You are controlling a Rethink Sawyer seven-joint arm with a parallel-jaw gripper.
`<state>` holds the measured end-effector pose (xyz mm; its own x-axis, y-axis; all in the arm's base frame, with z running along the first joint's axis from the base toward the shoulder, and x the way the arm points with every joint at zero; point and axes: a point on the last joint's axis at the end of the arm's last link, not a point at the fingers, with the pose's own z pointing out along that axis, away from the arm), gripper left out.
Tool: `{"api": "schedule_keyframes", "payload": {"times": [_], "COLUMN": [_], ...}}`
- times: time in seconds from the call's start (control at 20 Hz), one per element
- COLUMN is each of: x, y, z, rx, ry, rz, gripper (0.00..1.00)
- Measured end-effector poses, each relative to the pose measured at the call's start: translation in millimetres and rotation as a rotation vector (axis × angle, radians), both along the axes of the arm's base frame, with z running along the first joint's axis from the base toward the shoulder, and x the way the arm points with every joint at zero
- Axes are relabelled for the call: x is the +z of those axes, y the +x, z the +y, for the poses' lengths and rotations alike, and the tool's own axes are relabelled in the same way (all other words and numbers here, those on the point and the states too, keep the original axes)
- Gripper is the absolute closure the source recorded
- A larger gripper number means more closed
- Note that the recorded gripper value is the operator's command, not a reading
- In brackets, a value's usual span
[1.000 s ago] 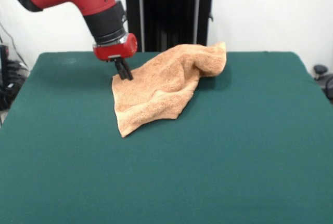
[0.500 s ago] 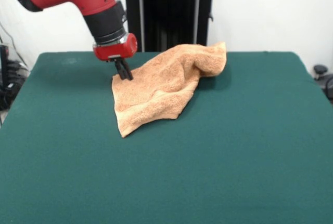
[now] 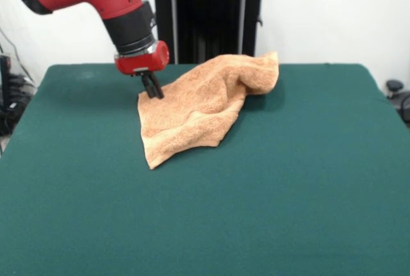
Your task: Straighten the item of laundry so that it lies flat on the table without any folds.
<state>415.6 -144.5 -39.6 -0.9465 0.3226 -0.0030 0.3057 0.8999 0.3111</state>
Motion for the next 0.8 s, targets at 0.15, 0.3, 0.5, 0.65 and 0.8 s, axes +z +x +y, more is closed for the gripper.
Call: {"api": "schedule_keyframes", "payload": {"times": [0.15, 0.3, 0.5, 0.65, 0.8], "x": [0.0, 0.0, 0.0, 0.2, 0.2], "y": [0.0, -0.1, -0.2, -0.4, -1.0], "z": [0.0, -0.2, -0.5, -1.3, -2.4], "rx": [0.000, -0.001, 0.007, 0.024, 0.054], "ry": [0.000, 0.000, 0.000, -0.001, -0.004], "rz": [0.000, 0.000, -0.002, -0.006, -0.016], "gripper": [1.00, 1.00, 1.00, 1.00, 1.00]}}
